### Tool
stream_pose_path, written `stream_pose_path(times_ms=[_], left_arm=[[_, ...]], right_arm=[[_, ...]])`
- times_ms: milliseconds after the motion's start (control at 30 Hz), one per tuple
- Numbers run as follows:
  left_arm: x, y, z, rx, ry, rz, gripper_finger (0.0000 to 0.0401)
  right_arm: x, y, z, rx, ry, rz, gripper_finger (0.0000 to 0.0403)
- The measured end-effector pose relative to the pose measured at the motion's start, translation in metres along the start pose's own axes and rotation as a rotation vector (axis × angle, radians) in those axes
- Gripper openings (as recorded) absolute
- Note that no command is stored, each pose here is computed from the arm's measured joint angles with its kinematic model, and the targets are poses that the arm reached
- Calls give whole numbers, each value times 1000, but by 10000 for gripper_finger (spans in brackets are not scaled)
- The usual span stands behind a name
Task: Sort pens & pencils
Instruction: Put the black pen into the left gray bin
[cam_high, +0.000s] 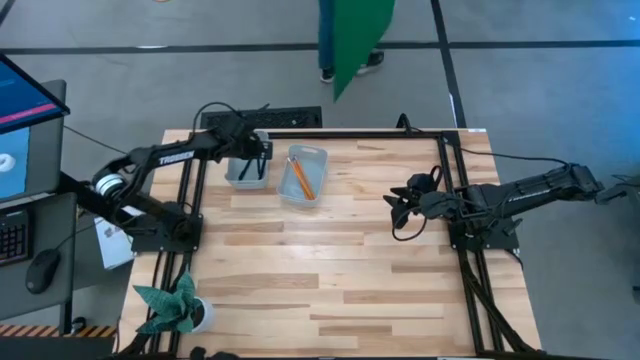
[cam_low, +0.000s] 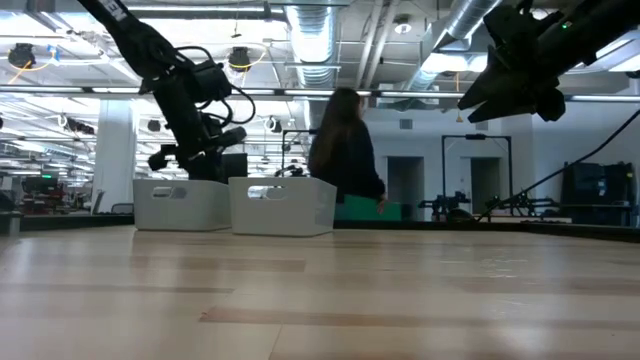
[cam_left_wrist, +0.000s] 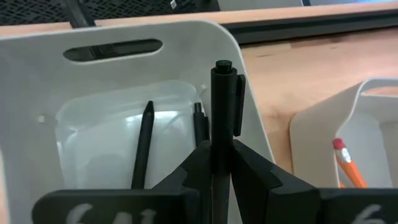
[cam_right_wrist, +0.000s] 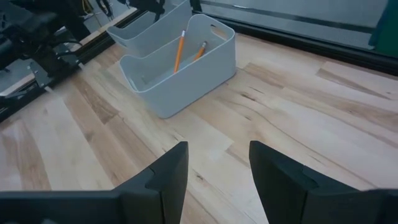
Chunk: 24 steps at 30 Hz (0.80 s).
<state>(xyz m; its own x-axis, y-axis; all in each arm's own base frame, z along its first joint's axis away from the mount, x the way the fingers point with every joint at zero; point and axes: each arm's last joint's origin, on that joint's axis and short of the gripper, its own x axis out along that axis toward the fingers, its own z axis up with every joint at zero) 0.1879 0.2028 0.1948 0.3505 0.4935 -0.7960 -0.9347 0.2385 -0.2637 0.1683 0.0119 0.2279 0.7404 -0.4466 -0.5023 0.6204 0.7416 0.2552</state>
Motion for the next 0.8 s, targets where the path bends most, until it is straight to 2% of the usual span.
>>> stream_pose_path(times_ms=[633,800], left_arm=[[1,-6,6,12,-39,-107,43],[1,-6,6,10,-38,-107,43]], right_arm=[[0,0,-1,-5,5,-4,192],[0,0,0,-5,5,-4,194]])
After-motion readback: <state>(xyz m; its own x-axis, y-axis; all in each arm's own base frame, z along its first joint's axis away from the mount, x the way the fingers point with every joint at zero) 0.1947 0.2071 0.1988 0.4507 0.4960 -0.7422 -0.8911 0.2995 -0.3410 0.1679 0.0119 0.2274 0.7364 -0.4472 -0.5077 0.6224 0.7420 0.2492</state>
